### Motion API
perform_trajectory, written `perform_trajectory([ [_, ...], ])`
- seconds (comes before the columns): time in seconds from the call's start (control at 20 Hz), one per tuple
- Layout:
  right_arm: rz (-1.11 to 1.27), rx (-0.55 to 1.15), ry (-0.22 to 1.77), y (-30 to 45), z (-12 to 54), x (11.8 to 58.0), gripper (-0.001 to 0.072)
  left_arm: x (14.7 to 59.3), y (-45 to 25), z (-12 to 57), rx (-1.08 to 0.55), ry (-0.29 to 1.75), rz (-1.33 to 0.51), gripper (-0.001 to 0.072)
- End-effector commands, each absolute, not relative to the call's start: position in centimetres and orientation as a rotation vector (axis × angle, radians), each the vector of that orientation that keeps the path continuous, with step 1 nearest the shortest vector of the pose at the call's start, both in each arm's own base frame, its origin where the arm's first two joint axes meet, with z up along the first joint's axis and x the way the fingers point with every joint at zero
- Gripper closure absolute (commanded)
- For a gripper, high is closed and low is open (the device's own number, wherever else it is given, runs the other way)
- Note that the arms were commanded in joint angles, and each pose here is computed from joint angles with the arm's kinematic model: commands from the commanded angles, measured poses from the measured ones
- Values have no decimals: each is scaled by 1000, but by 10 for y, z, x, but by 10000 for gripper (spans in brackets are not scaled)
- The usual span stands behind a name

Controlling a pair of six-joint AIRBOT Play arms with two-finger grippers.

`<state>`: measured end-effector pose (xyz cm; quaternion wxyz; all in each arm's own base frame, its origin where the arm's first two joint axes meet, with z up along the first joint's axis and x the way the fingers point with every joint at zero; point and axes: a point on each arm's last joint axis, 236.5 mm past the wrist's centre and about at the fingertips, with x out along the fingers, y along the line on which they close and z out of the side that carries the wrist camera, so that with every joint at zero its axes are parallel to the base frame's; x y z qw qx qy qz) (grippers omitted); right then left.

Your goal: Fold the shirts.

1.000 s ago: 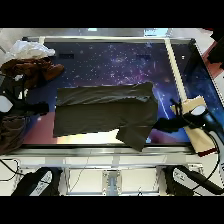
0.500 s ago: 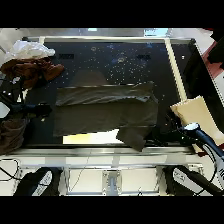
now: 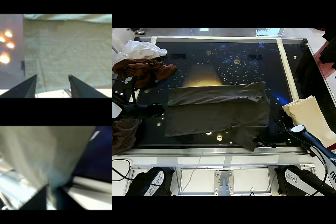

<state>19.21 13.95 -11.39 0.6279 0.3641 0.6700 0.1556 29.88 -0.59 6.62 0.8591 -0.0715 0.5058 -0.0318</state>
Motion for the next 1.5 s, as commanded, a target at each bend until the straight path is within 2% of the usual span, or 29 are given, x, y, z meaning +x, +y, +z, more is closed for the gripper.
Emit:
perform_trajectory([
  [0.0, 405, 833, 1493, 153, -109, 199, 685, 300, -2, 67, -134, 1055, -58, 232],
  [0.1, 411, 858, 1472, 156, -103, 205, 685, 307, 13, 69, -116, 1023, 10, 232],
  [0.2, 441, 843, 1450, 158, -93, 209, 685, 310, 47, 67, -129, 994, 184, 236],
  [0.3, 479, 811, 1392, 158, -77, 219, 686, 290, 83, 42, -169, 1032, 400, 249],
  [0.35, 491, 796, 1356, 158, -68, 225, 686, 276, 92, 21, -241, 1063, 485, 251],
  [0.4, 502, 783, 1326, 158, -60, 230, 686, 262, 95, -2, -330, 1098, 544, 289],
  [0.45, 514, 769, 1296, 158, -51, 234, 686, 244, 95, -25, -437, 1137, 605, 392],
  [0.5, 521, 764, 1272, 158, -45, 236, 685, 230, 93, -44, -545, 1167, 657, 430],
  [0.55, 527, 762, 1256, 159, -41, 237, 686, 219, 85, -59, -658, 1193, 679, 430],
  [0.75, 544, 757, 1253, 161, -36, 234, 685, 216, 57, -83, -949, 1189, 628, 430],
  [0.9, 546, 754, 1252, 161, -36, 234, 685, 228, 41, -82, -1048, 1154, 530, 430],
  [1.05, 548, 751, 1251, 161, -36, 234, 685, 227, 32, -89, -1057, 1196, 482, 428],
  [1.1, 548, 751, 1250, 161, -36, 234, 686, 228, 26, -91, -1060, 1211, 451, 390],
  [1.15, 548, 751, 1250, 161, -36, 235, 685, 229, 22, -92, -1067, 1220, 429, 307],
  [1.45, 548, 752, 1249, 160, -36, 235, 685, 223, 25, -101, -1045, 1251, 444, 296],
])
